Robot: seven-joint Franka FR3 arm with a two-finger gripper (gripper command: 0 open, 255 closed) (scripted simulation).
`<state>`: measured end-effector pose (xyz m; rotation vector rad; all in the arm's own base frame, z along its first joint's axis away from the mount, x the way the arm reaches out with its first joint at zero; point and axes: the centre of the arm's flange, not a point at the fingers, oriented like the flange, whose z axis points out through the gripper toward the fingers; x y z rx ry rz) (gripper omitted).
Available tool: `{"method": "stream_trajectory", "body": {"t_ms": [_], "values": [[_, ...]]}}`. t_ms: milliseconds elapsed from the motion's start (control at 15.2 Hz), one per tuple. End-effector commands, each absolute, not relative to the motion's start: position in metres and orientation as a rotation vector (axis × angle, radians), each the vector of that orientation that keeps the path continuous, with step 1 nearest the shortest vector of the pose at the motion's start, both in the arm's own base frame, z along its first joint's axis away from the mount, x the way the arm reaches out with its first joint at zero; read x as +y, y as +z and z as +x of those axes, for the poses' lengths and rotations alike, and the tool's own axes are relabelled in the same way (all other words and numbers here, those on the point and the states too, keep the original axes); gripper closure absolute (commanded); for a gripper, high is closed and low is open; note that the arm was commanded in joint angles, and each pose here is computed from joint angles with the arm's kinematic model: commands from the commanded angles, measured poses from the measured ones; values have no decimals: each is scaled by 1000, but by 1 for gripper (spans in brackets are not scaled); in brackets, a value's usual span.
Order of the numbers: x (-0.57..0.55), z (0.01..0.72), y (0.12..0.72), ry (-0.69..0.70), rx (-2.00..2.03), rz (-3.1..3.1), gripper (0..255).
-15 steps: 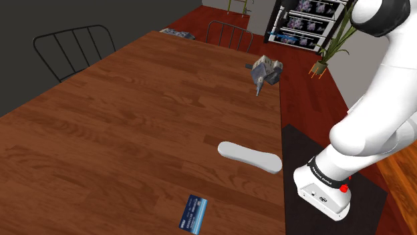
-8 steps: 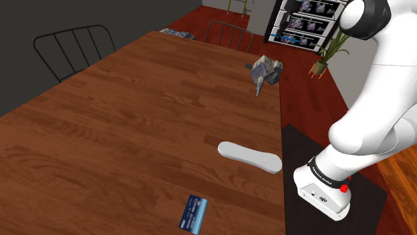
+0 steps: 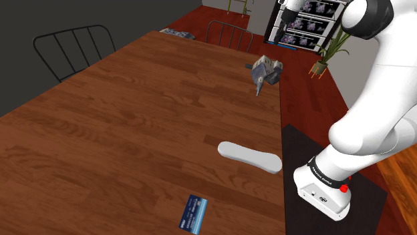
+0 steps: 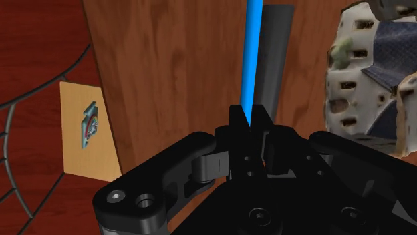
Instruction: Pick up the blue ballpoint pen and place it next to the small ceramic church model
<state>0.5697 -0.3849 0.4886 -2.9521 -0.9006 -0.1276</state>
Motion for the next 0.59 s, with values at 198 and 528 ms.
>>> {"method": "stream_trajectory", "body": {"t_ms": [198, 528], "values": [[-385, 569, 463, -128, -901, -2953, 255], [-385, 569, 437, -128, -901, -2953, 255]]}}
